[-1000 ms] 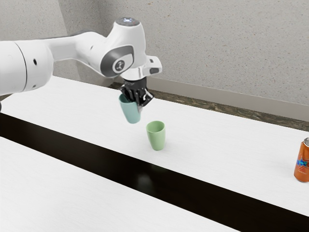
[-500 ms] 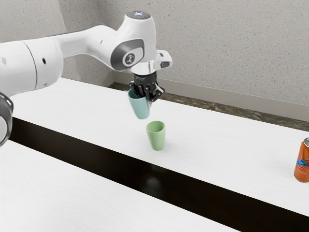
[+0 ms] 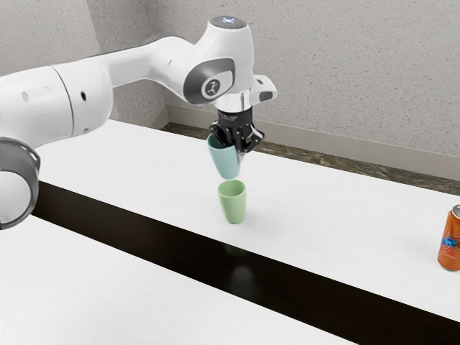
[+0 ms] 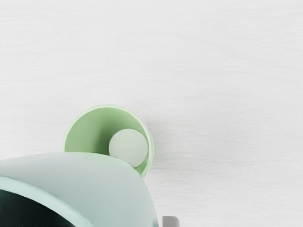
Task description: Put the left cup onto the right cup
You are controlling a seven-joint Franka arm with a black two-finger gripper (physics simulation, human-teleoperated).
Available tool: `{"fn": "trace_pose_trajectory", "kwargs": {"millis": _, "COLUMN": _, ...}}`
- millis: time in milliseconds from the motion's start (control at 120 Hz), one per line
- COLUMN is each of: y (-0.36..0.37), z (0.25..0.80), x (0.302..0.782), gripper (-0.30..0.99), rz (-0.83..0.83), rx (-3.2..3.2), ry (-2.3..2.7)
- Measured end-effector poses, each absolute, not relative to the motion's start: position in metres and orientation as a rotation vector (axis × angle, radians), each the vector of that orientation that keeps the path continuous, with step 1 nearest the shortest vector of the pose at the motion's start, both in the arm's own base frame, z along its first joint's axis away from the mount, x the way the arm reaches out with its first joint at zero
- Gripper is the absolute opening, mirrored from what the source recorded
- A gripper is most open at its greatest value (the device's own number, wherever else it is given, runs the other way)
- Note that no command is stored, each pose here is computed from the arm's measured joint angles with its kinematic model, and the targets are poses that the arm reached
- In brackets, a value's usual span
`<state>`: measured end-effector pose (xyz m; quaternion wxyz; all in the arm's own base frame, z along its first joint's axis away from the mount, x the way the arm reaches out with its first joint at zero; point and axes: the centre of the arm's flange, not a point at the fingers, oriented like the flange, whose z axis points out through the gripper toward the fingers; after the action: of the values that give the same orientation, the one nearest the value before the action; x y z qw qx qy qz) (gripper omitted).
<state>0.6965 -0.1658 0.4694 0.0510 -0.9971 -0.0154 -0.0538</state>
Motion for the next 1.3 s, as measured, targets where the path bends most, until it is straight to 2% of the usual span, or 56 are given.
{"fn": "trace_pose_trajectory", "kwargs": {"millis": 200, "y": -0.155, "z": 0.450, "x": 0.704, "gripper": -0.09, "rz": -0.132, "rx": -3.022, "ry": -0.095}}
{"fn": "trace_pose_trajectory", "kwargs": {"millis": 450, "y": -0.147, "z": 0.453, "x": 0.719, "gripper": -0.09, "rz": -0.168, "rx": -3.033, "ry": -0.138}}
{"fn": "trace_pose_trajectory", "kwargs": {"millis": 1300, "y": -0.147, "z": 0.401, "x": 0.732, "gripper": -0.09, "rz": -0.115, "rx": -3.048, "ry": -0.149}}
